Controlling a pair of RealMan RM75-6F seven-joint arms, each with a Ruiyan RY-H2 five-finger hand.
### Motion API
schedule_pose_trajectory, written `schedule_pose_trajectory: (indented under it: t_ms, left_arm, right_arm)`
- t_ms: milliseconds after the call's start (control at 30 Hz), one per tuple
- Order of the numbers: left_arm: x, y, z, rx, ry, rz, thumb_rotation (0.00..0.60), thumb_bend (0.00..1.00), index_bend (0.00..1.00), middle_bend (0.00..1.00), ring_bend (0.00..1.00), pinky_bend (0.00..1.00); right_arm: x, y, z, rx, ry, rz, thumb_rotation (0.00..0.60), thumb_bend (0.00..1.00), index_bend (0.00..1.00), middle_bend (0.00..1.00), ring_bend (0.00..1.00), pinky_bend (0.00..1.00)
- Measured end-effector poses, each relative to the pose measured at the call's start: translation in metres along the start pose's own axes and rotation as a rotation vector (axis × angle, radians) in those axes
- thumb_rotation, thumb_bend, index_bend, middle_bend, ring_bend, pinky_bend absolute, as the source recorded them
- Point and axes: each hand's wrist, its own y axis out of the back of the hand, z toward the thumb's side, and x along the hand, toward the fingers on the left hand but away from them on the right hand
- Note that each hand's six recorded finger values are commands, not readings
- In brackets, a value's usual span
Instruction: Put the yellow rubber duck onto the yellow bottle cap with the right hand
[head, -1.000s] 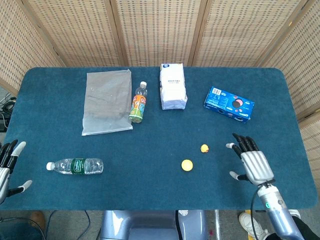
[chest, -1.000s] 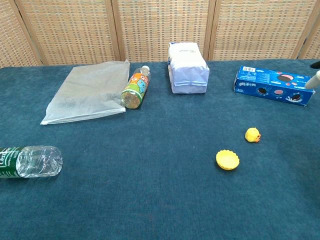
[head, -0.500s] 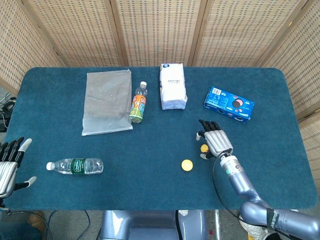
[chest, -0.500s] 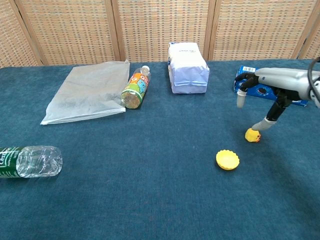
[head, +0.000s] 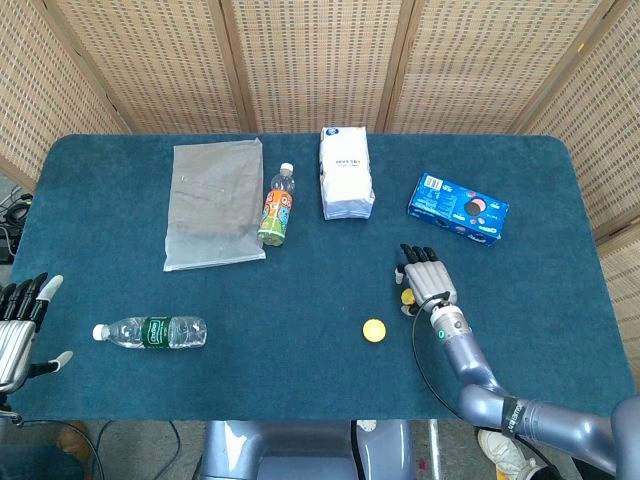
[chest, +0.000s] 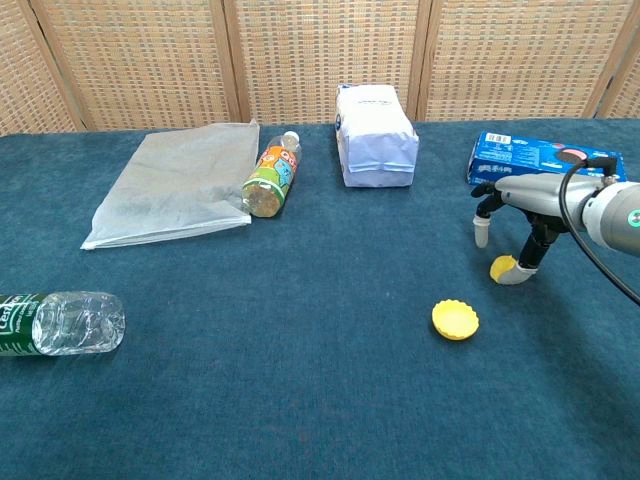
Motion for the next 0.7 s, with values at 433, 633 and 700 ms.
schedule_pose_trajectory:
  t_ms: [433,633,700]
  left_arm:
    - [-0.001,0.0,0.0,-0.001,-0.001,0.003,0.6,0.0,0.0,0.0,0.0,0.0]
    - [-0.001,0.0,-0.002,0.001,0.006,0.002,0.6,0.0,0.0,0.0,0.0,0.0]
    - [-0.001,-0.001,-0.002,0.003,0.007,0.0,0.6,0.0,0.0,0.0,0.0,0.0]
  right_arm:
    - [-0.001,-0.009,-0.013,0.046,-0.037,0.024,0.6,0.24,0.44,0.0,0.0,0.0]
    - [-0.003,-0.013,-0.016,0.031,-0.051,0.034,0.6,0.24,0.47,0.0,0.0,0.0]
    - [-0.004,-0.014,-0.016,0.024,-0.052,0.038,0.6,0.24,0.51,0.0,0.0,0.0]
